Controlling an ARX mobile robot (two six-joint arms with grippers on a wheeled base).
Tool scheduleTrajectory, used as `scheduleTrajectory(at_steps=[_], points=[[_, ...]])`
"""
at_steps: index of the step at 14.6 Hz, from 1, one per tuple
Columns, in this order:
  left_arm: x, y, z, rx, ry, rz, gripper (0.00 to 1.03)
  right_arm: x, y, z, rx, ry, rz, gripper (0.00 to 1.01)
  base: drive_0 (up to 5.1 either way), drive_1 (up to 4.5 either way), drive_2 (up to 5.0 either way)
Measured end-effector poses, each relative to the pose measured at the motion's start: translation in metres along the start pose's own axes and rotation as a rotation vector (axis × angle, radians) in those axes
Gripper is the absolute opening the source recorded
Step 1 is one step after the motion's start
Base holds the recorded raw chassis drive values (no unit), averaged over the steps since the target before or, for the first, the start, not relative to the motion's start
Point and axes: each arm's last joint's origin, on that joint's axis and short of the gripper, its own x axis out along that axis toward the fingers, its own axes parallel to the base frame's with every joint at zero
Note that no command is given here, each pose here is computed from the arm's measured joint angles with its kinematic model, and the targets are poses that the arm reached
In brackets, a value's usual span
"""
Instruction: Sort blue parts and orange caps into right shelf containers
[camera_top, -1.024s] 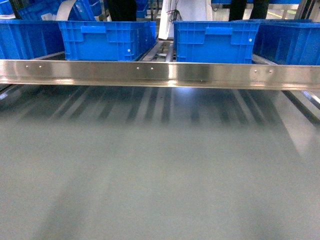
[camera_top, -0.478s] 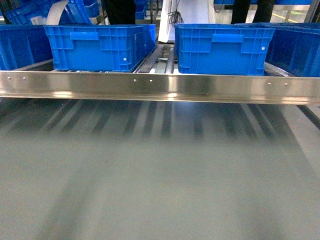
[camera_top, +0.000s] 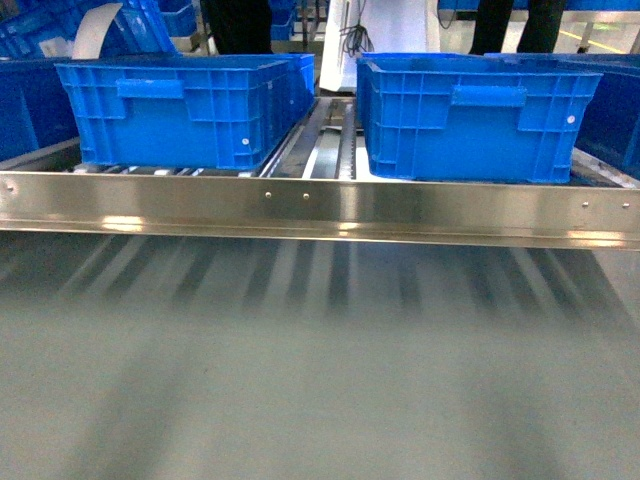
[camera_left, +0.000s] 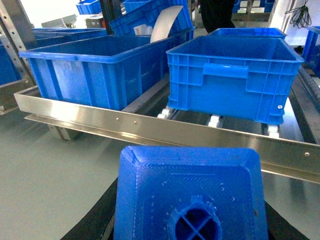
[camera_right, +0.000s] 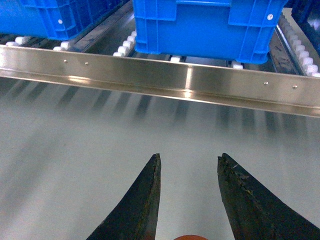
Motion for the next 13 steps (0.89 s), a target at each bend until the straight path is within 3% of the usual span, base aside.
scheduleTrajectory(at_steps=[8,13], points=[[0.0008,-0.0005,-0.0016,0.004,0.009,-0.002,0.44,0.0004,0.0,-0.0007,0.0,0.005,-0.001,0.34,0.0,4.14,-4.1],[0.0007,-0.0004,-0.001,0.002,0.005,-0.001,0.44,0.0003,0.0,-0.0005,0.0,0.003,0.0,0.34,0.0,0.0,0.0]])
